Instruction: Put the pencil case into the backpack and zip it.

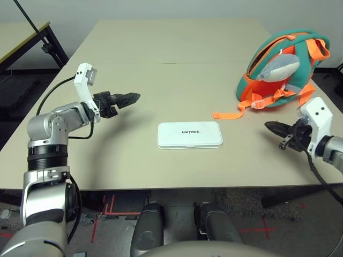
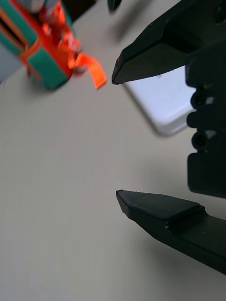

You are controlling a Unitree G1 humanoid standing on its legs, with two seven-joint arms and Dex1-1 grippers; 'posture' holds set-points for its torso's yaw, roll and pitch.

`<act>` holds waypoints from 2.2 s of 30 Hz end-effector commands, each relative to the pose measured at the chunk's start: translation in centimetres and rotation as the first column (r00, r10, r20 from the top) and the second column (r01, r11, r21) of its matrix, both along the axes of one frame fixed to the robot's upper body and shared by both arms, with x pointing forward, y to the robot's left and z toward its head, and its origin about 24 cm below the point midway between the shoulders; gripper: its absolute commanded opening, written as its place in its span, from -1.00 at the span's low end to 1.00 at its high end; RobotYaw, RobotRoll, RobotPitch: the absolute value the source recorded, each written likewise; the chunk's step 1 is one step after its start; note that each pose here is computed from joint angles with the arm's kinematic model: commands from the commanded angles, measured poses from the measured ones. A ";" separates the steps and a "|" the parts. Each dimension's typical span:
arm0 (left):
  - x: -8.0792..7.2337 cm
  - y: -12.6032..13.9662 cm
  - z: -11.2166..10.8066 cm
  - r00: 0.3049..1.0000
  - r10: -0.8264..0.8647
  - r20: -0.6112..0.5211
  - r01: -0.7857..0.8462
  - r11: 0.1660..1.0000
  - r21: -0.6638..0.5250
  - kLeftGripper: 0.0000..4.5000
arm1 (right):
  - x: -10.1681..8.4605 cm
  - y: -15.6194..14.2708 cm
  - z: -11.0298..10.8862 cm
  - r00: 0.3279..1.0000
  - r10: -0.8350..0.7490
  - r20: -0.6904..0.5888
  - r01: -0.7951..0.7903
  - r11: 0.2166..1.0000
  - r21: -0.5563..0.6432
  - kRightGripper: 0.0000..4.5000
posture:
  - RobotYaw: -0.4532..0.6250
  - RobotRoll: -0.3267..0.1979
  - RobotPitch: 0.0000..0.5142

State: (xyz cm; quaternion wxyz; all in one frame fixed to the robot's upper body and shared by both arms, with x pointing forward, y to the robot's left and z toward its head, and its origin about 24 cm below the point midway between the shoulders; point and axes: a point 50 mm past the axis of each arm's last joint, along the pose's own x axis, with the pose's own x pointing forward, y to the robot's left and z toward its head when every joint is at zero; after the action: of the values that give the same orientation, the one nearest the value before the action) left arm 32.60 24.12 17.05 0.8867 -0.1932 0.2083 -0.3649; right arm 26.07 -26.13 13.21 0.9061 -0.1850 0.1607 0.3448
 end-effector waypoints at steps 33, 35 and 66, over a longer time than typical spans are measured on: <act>1.5 -2.9 -3.3 0.818 -0.369 -0.441 0.410 0.912 -0.001 1.00 | 4.8 3.9 -2.8 0.938 0.339 -0.067 -0.345 0.916 -0.205 -0.99 | 0.02 0.25 -0.75; 1.5 -3.1 -3.6 0.813 -0.371 -0.449 0.419 0.908 0.008 1.00 | 4.6 4.0 -2.8 0.937 0.343 -0.067 -0.349 0.914 -0.204 -0.99 | 0.01 0.25 -0.74; 1.4 -3.0 -6.9 0.807 -0.289 -0.514 0.379 0.923 0.075 1.00 | 4.3 5.0 -2.9 0.922 0.381 -0.062 -0.386 0.901 -0.197 -0.99 | 0.00 0.25 -0.70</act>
State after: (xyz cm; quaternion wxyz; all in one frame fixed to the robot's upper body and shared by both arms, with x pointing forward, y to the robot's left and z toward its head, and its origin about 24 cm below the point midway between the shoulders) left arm 34.01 20.97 10.59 0.7351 -0.1675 0.4809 -0.4475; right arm 30.54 -21.48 10.48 0.8014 -0.2994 0.1614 0.4921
